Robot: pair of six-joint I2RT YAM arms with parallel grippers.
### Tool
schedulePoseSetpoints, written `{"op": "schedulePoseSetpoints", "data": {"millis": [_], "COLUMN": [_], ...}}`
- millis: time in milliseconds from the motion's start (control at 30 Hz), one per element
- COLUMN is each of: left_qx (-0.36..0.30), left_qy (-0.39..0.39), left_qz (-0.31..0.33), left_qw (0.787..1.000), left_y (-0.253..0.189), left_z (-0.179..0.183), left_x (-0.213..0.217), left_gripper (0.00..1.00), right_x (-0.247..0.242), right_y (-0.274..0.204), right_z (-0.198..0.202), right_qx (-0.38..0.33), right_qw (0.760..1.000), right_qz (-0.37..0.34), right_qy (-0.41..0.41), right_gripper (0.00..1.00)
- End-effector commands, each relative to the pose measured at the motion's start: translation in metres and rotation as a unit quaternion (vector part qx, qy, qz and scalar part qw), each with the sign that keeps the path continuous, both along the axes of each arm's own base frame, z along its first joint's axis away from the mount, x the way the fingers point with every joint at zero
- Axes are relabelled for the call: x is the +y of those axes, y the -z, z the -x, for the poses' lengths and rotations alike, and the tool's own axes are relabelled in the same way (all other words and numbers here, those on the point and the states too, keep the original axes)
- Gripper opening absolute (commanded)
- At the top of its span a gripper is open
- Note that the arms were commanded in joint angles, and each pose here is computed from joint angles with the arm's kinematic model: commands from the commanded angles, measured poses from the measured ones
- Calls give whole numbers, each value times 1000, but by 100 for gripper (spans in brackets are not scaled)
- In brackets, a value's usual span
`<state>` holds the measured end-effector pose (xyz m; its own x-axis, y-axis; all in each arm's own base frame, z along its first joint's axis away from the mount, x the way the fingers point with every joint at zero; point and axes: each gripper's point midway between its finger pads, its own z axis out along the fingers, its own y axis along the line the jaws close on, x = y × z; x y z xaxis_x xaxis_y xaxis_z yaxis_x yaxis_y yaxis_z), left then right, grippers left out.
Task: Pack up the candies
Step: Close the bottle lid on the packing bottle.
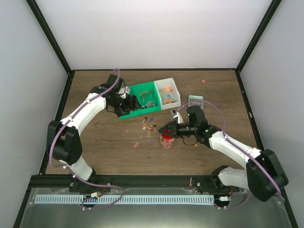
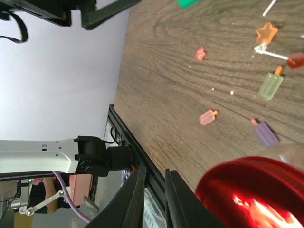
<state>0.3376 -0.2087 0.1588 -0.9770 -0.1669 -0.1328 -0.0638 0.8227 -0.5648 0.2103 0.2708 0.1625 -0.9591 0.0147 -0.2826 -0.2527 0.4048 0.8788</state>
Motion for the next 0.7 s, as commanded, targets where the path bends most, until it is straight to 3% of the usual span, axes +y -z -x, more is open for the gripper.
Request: {"op": "schedulePoseSetpoints", "data": {"millis": [0,367,667], "left_qx": [-12,-8,-7], "left_qy": [7,11,9], "left_qz": [9,5,2], "left_qw": [1000,1000,1000], "left_y": [-6,-3,2], "left_z": [-1,1,-1], "left_x": [0,0,1], "left_gripper": [81,81,82], "right_x": [3,-14,-11], "right_y": [-38,5,-26], "right_z": [-11,-18,-24], "right_qx": [-51,-1,-35], "right_qw": [998,1000,999], "right_qz": [-20,-2,-13], "right_qy": [-1,19,17], "right_gripper": [16,15,15]}}
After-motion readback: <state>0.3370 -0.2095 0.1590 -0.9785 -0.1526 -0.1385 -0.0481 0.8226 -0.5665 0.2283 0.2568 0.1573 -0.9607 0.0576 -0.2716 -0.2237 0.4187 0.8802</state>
